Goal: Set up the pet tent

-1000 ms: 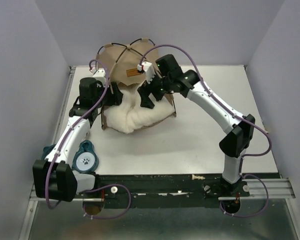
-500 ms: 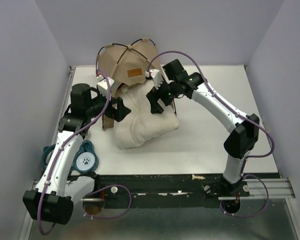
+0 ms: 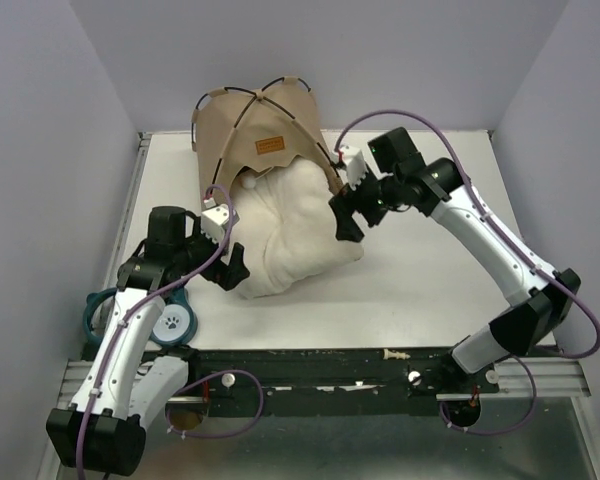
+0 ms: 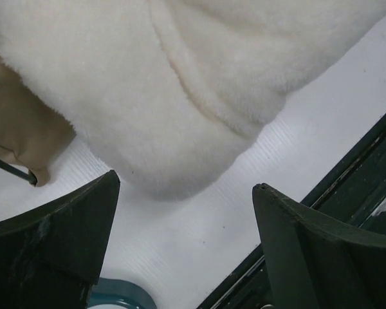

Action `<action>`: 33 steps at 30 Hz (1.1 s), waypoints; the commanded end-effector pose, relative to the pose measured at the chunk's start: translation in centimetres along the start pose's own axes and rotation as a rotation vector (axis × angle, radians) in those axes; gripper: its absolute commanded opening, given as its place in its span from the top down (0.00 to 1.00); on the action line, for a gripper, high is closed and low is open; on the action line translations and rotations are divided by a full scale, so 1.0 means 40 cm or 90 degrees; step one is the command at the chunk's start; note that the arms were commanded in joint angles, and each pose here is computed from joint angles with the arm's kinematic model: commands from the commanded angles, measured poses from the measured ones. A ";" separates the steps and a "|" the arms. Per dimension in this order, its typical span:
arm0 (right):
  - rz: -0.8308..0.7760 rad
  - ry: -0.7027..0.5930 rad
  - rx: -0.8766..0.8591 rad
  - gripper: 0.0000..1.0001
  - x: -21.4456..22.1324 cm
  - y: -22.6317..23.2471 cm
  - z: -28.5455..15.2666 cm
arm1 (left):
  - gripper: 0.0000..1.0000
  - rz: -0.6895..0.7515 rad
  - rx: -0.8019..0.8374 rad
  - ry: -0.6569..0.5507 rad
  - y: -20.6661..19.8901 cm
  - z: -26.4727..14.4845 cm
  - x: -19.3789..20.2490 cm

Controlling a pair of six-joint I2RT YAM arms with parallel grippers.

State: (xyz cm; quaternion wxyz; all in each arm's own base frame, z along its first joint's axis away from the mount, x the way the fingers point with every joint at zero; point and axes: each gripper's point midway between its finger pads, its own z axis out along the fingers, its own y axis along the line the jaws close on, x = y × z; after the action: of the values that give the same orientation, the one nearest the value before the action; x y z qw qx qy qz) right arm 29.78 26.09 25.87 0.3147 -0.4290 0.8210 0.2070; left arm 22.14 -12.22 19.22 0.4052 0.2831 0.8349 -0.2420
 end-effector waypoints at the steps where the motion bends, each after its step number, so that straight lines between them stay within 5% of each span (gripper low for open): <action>1: 0.028 0.101 -0.112 0.00 0.184 0.112 -0.037 | 0.01 0.026 -0.002 0.052 0.014 -0.004 0.054; 6: 0.040 0.136 -0.129 0.00 0.252 0.123 -0.008 | 0.01 -0.009 0.008 0.111 0.041 0.034 0.075; 11: 0.031 0.134 -0.127 0.00 0.225 0.105 0.019 | 0.01 0.156 -0.025 0.138 0.071 0.012 0.032; 17: 0.055 0.132 -0.124 0.00 0.201 0.097 0.034 | 0.01 0.319 0.045 0.175 0.024 0.050 0.184; 21: 0.051 0.123 -0.119 0.03 0.181 0.088 0.036 | 0.01 0.342 0.013 0.172 0.037 0.112 0.222; 29: 0.034 0.153 -0.079 0.34 0.207 0.042 0.084 | 0.01 0.350 -0.075 0.108 0.081 0.210 0.195; 33: 0.048 0.156 -0.097 0.54 0.212 0.051 0.103 | 0.21 0.326 -0.125 0.076 0.097 0.216 0.165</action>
State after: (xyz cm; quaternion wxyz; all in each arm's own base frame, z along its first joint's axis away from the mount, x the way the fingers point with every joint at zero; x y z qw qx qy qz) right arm 25.15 24.48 17.92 0.1687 -0.4435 0.8501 0.2283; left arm 22.47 -12.75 6.03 0.3496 0.5112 0.7816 -0.0748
